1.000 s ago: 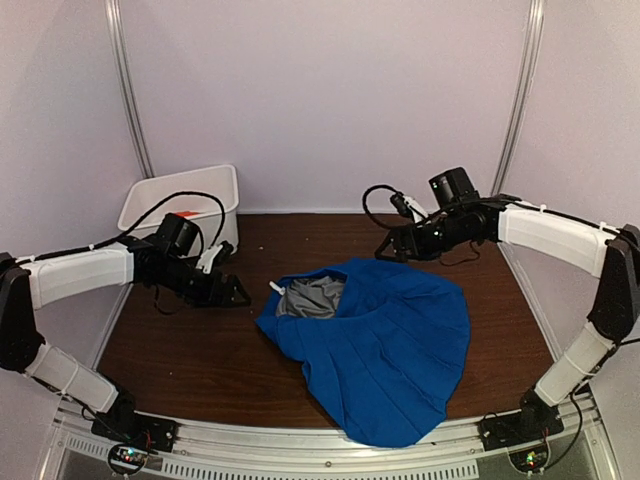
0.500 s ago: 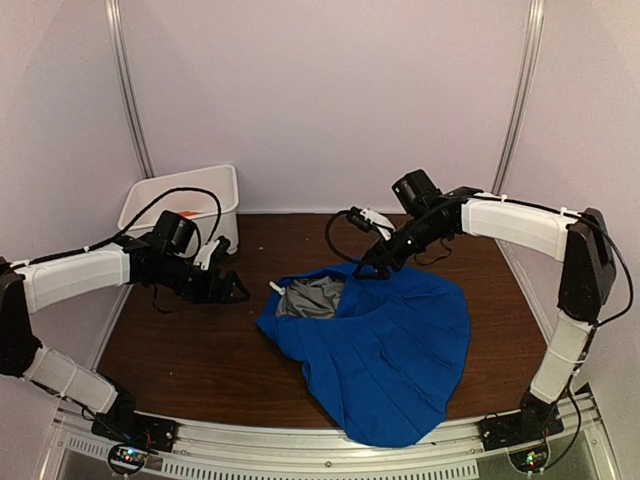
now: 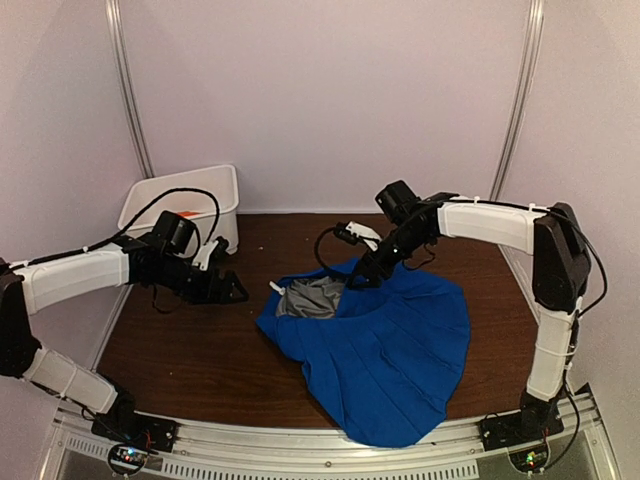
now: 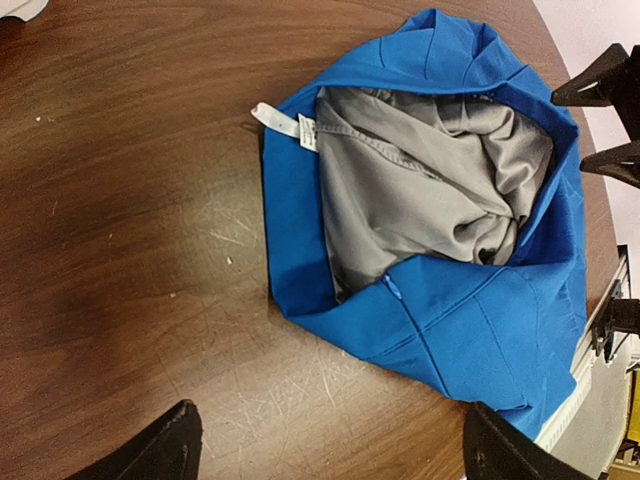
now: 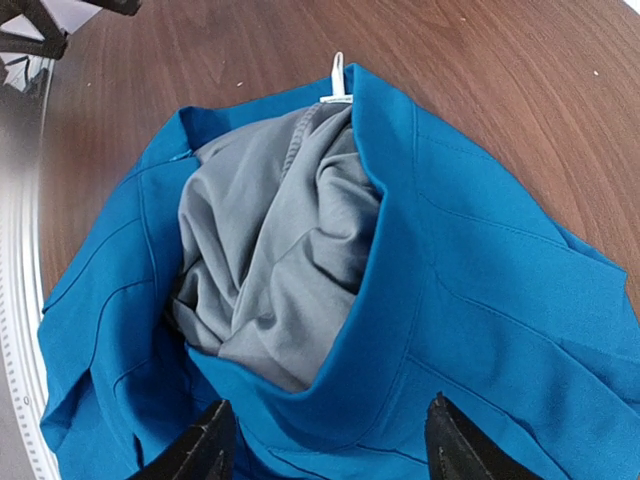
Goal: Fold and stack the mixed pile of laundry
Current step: Pick up the crumpled skirt from the center of the board.
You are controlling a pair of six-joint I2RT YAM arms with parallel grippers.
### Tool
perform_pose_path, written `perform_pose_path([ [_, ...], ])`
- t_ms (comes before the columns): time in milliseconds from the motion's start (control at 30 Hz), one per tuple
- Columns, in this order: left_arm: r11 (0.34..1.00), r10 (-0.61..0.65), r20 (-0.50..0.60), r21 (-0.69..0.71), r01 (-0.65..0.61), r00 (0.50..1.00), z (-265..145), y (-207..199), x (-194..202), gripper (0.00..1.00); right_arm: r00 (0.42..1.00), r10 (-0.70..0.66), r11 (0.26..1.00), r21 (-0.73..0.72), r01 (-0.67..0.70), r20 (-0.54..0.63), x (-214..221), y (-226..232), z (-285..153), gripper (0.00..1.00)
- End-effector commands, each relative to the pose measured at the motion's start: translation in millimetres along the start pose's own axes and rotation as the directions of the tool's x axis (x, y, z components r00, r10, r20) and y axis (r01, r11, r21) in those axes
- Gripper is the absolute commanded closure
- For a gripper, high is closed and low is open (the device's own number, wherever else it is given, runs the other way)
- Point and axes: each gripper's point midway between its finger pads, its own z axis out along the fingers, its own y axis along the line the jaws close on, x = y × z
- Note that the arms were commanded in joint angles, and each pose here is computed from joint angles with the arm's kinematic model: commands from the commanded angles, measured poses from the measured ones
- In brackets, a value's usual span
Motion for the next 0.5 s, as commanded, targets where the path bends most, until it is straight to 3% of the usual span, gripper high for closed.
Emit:
perform_pose_path([
  [0, 1.000, 0.007, 0.031, -0.012, -0.007, 0.999, -9, -1, -4, 0.08, 1.000, -0.030, 0.999, 0.034, 0.029, 0.006, -14, -10, 9, 0.40],
  [133, 1.000, 0.009, 0.030, -0.024, -0.008, 1.000, -11, 0, -3, 0.08, 1.000, -0.031, 0.999, 0.042, 0.030, 0.005, -19, -16, 14, 0.57],
  [267, 1.000, 0.013, 0.034, -0.029, -0.012, 0.999, -13, 0, -3, 0.08, 1.000, -0.030, 0.998, 0.048, 0.029, 0.006, -21, -18, 16, 0.67],
  [333, 0.999, 0.014, 0.037, -0.032, -0.013, 0.999, -14, 1, -3, 0.08, 1.000, -0.028, 0.998, 0.051, 0.027, 0.006, -22, -19, 16, 0.78],
  [400, 0.999, 0.015, 0.038, -0.041, -0.013, 0.999, -14, 3, -2, 0.08, 1.000, -0.023, 0.998, 0.056, 0.022, 0.018, -28, -19, 12, 0.98],
  [467, 0.998, 0.016, 0.040, -0.054, -0.014, 0.999, -14, 5, -2, 0.07, 0.999, -0.017, 0.998, 0.058, 0.015, 0.040, -37, -17, 4, 1.00],
])
